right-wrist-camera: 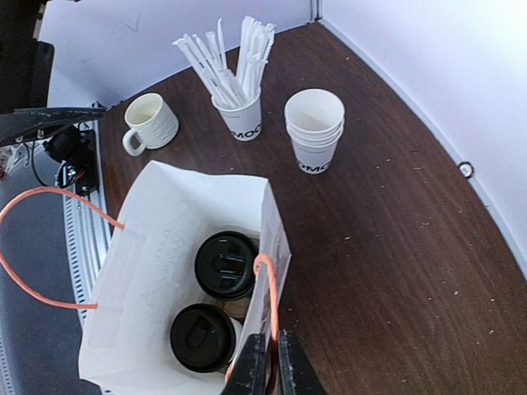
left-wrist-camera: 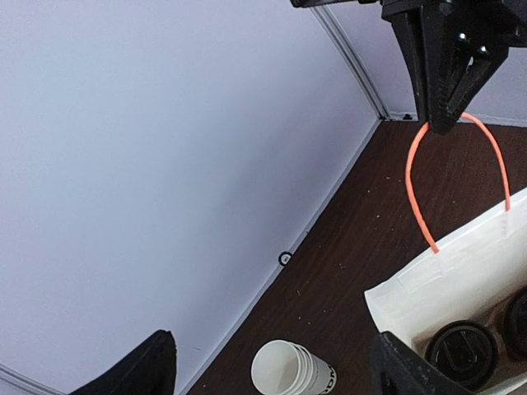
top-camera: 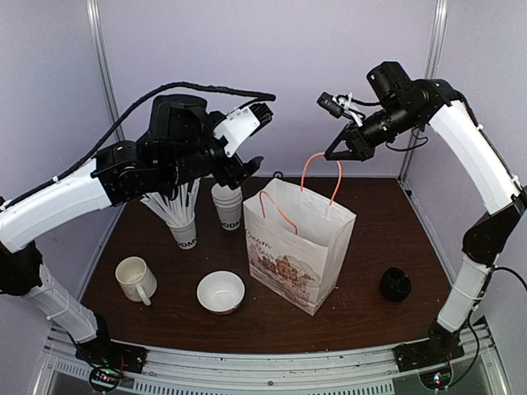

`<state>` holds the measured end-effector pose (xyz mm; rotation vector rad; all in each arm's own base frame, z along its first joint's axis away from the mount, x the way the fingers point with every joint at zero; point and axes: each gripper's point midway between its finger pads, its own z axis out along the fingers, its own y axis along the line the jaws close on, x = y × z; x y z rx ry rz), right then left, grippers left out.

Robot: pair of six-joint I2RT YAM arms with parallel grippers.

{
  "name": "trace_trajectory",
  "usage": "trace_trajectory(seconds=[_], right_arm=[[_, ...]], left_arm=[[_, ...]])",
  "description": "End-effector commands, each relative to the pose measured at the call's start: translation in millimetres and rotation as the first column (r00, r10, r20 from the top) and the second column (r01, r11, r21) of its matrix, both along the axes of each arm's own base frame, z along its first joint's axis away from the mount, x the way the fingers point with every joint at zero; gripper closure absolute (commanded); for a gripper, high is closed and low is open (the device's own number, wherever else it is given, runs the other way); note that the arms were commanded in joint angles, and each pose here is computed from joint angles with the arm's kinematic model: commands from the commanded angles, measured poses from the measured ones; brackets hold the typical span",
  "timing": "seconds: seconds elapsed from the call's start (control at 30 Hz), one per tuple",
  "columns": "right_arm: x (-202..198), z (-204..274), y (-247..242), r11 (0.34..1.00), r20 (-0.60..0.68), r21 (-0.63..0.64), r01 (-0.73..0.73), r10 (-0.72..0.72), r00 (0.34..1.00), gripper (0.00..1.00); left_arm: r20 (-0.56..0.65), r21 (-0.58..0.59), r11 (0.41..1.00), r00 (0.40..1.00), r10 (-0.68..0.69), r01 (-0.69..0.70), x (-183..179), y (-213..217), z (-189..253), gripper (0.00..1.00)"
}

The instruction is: Pack the takeout coffee

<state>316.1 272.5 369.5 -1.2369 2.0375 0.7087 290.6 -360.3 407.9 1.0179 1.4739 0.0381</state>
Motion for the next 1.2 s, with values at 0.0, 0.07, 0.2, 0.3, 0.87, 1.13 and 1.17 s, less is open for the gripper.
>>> trace_trajectory(seconds=[0.0,0.07,0.2,0.3,0.87,1.13,1.17], right_arm=[[25.6,14.2,-7.2,0.998,0.115,-0.017,0.058,-0.055,0.992,0.94],[28.0,15.3,-6.1,0.998,0.123,-0.015,0.057,-0.055,0.991,0.97],[29.7,14.2,-2.4,0.999,0.106,-0.005,0.052,-0.051,0.993,0.98],[25.5,14.5,-1.2,0.998,0.070,0.009,0.054,-0.055,0.996,0.70],[-47.2,-18.8,15.7,0.996,-0.122,0.056,-0.071,0.078,0.989,0.26],[-29.5,-19.8,20.4,0.999,-0.070,0.018,-0.030,0.031,0.997,0.95],[-25.2,-15.9,17.6,1.000,-0.036,0.005,-0.018,0.018,0.999,1.00]], left_arm=[[0.054,-0.102,0.994,0.997,0.054,-0.048,2.5,17.0,27.0,0.15],[0.060,-0.103,0.993,0.997,0.058,-0.052,2.5,19.8,26.7,0.15],[0.063,-0.088,0.994,0.996,0.068,-0.062,4.9,23.0,22.7,0.15],[0.069,-0.073,0.994,0.994,0.080,-0.075,7.1,24.1,21.3,0.15],[0.045,-0.172,0.969,0.981,0.190,-0.180,24.7,42.2,32.1,0.11],[0.042,-0.162,0.968,0.979,0.201,-0.192,23.5,48.1,30.5,0.11],[0.040,-0.161,0.968,0.979,0.202,-0.193,23.1,48.5,29.7,0.11]])
